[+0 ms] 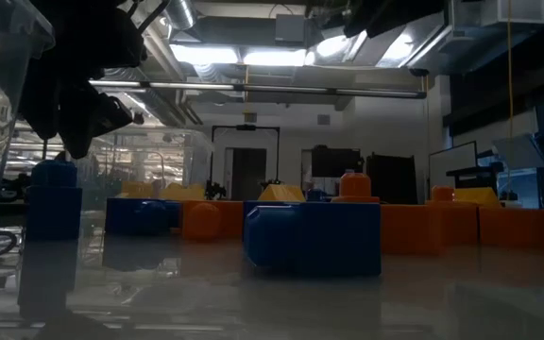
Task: Sort blocks
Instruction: Put the blue game piece into the bottom left transparent bin
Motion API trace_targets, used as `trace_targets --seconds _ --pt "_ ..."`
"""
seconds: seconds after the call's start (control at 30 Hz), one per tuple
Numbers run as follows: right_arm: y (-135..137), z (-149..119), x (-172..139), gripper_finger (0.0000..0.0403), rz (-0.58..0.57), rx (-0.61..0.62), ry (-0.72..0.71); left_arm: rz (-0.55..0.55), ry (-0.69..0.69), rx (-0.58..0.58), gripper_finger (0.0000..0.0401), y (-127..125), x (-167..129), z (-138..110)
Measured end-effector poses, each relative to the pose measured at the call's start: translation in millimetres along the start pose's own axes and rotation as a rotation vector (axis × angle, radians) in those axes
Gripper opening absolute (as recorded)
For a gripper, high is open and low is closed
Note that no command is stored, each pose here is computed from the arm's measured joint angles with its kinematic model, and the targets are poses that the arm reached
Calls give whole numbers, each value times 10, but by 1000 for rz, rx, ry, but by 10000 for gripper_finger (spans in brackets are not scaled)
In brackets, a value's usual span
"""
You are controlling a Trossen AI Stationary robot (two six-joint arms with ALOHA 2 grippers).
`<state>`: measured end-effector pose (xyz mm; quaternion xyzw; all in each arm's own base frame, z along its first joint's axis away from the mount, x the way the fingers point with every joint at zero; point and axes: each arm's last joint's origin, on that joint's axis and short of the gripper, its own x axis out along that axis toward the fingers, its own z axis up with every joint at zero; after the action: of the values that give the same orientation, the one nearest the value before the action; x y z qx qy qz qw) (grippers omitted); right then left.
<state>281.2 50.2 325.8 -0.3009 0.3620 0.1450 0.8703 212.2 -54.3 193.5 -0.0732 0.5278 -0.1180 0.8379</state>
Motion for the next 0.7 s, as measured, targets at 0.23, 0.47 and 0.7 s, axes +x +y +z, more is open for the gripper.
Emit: trace_targets --seconds 0.23,0.47,0.7 --pt "-10 -6 1 161 -9 2 6 74 9 3 159 31 23 -25" --pt "-9 -6 1 161 -8 2 6 65 -9 -28 159 24 9 -10" --pt "-9 -6 1 161 -8 2 5 59 -7 -22 159 22 9 -11"
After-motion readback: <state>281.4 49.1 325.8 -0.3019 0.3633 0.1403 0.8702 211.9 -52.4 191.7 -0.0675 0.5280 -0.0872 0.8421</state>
